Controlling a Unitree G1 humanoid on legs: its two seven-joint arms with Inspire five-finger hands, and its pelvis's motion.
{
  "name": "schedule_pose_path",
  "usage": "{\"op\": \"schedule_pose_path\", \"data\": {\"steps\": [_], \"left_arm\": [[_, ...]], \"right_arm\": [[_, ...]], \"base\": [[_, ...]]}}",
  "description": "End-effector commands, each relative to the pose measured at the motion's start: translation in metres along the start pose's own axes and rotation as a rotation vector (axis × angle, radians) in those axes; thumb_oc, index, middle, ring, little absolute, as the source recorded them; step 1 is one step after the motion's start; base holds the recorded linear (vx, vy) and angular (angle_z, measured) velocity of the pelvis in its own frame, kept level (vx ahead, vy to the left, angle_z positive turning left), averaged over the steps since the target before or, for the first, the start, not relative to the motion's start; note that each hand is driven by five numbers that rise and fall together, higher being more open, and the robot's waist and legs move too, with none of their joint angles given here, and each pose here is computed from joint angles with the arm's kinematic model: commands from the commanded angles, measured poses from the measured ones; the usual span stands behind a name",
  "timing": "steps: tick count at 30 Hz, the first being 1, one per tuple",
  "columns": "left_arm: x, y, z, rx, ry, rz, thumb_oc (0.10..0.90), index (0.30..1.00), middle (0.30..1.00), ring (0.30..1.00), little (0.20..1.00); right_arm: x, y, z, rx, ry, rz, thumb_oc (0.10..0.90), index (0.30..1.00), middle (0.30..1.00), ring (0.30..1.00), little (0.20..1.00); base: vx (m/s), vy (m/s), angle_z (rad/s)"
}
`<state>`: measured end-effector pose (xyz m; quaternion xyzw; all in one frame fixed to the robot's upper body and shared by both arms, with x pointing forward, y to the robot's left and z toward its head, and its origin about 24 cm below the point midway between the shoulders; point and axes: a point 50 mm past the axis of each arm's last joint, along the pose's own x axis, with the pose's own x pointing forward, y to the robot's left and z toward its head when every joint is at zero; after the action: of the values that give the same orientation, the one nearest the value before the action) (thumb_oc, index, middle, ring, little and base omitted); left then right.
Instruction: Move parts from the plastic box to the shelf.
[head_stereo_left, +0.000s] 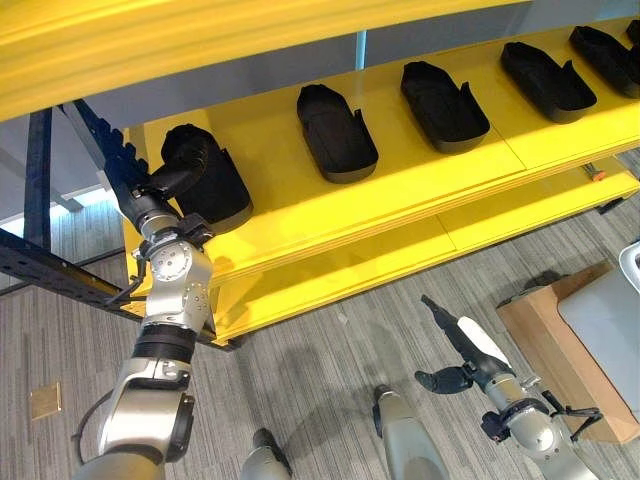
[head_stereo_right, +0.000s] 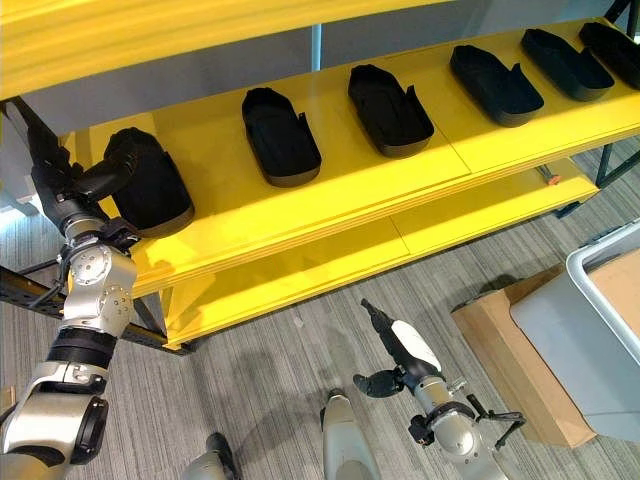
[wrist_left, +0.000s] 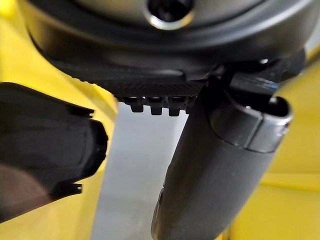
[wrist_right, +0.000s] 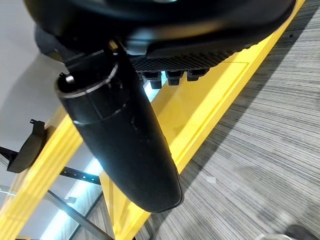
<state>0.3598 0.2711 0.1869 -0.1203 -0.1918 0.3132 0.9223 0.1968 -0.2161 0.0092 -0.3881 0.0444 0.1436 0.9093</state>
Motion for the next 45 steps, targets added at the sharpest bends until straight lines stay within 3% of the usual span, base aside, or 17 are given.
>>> {"op": "schedule_pose_path", "data": {"steps": [1, 17, 33, 45], "left_arm": [[0.026, -0.013, 0.066, 0.091, -0.281, -0.049, 0.900, 1.000, 1.000, 1.000, 1.000], [0.052, -0.001, 0.088, 0.238, -0.297, 0.044, 0.900, 1.000, 1.000, 1.000, 1.000], [0.057, 0.005, 0.090, 0.276, -0.284, 0.065, 0.900, 1.000, 1.000, 1.000, 1.000], [0.062, 0.006, 0.095, 0.432, -0.307, 0.059, 0.900, 1.000, 1.000, 1.000, 1.000]], "right_arm": [[0.004, -0.020, 0.028, 0.018, -0.181, -0.087, 0.900, 1.000, 1.000, 1.000, 1.000], [0.000, -0.023, 0.026, 0.005, -0.185, -0.089, 0.900, 1.000, 1.000, 1.000, 1.000], [-0.001, -0.023, 0.028, -0.001, -0.200, -0.075, 0.900, 1.000, 1.000, 1.000, 1.000], [-0.005, -0.028, 0.027, -0.013, -0.206, -0.080, 0.900, 1.000, 1.000, 1.000, 1.000]], "base": [[0.00, -0.005, -0.03], [0.00, 0.000, 0.00], [0.00, 0.001, 0.00], [0.00, 0.000, 0.00]]}}
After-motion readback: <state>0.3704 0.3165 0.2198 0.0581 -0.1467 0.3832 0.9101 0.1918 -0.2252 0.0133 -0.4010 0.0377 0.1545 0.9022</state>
